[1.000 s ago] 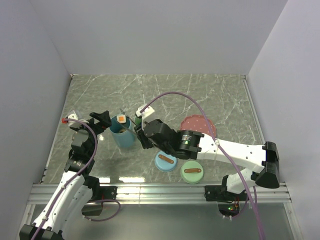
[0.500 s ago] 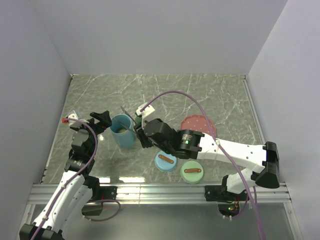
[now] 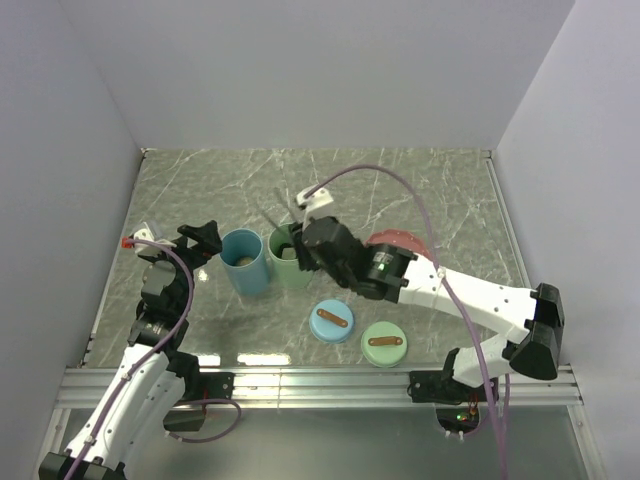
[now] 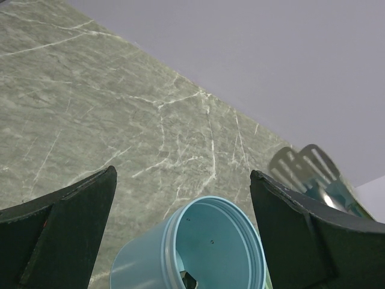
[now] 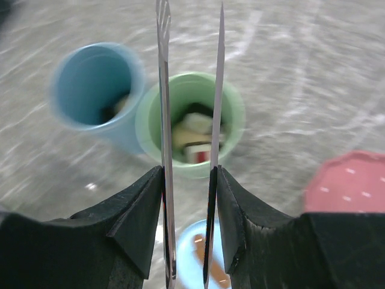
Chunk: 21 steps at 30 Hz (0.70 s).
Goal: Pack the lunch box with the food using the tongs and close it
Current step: Put down the clamp
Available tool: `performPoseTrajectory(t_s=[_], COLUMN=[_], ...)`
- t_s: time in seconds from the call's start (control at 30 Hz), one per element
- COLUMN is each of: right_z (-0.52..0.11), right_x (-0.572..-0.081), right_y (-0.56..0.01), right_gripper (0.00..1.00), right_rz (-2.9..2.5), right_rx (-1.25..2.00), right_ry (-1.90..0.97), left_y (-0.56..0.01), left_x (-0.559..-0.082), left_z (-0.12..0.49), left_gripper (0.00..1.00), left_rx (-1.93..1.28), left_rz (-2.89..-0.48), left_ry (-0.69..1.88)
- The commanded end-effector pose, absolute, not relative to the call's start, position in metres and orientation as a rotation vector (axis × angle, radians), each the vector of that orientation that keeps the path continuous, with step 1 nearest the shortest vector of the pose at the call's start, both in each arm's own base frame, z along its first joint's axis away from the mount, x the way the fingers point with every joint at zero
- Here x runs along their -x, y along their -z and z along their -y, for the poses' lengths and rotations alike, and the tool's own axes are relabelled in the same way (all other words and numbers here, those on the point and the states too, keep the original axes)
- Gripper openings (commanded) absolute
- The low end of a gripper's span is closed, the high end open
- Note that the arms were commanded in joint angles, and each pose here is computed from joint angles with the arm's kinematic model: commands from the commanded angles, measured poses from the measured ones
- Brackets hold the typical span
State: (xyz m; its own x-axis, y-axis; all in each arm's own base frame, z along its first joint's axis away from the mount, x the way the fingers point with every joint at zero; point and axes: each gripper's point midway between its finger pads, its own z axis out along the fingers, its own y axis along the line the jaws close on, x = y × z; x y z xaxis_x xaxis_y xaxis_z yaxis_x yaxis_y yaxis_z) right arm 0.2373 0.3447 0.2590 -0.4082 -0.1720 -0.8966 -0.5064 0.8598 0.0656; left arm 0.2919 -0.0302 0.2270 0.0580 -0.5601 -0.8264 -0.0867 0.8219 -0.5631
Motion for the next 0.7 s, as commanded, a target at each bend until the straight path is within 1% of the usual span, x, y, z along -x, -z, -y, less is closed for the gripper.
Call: performPoseTrajectory(t_s=[0.0, 0.17, 0.2, 0.37, 0.4, 0.67], right_z=[-0.309, -0.251, -0.242, -0.189, -0.171, -0.086], right_x=[-0.267, -0.301, -0.302, -0.316, -0.32, -0.342], right_y=[-0.28, -0.276, -0.282, -0.274, -0.269, -0.227], right_gripper=[0.47, 0.47, 0.47, 0.47, 0.47, 0.47], right_rz=[-1.948, -1.955, -1.942, -1.939, -1.944, -2.013], right_rx=[0.319, 0.145, 0.117, -0.02, -0.063, -0.301], right_ry=[-0.386, -0.318, -0.325, -0.264, -0.232, -0.064], left_y=[-0.241, -0.241, -0.241, -0.239, -0.239, -0.237], left_x=[-0.293, -0.294, -0.295, -0.297, -0.298, -0.299], left_z=[0.026, 0.026, 0.027, 0.028, 0.028, 0.031], left_gripper=[1.0, 0.99, 0.99, 0.99, 0.99, 0.99], left_rx=[0.552, 0.551, 0.553, 0.547, 0.549, 0.54], left_rz=[-1.437, -1.439, -1.44, -1.447, -1.447, -1.452], left_ry=[0.386, 0.384, 0.385, 0.387, 0.388, 0.397])
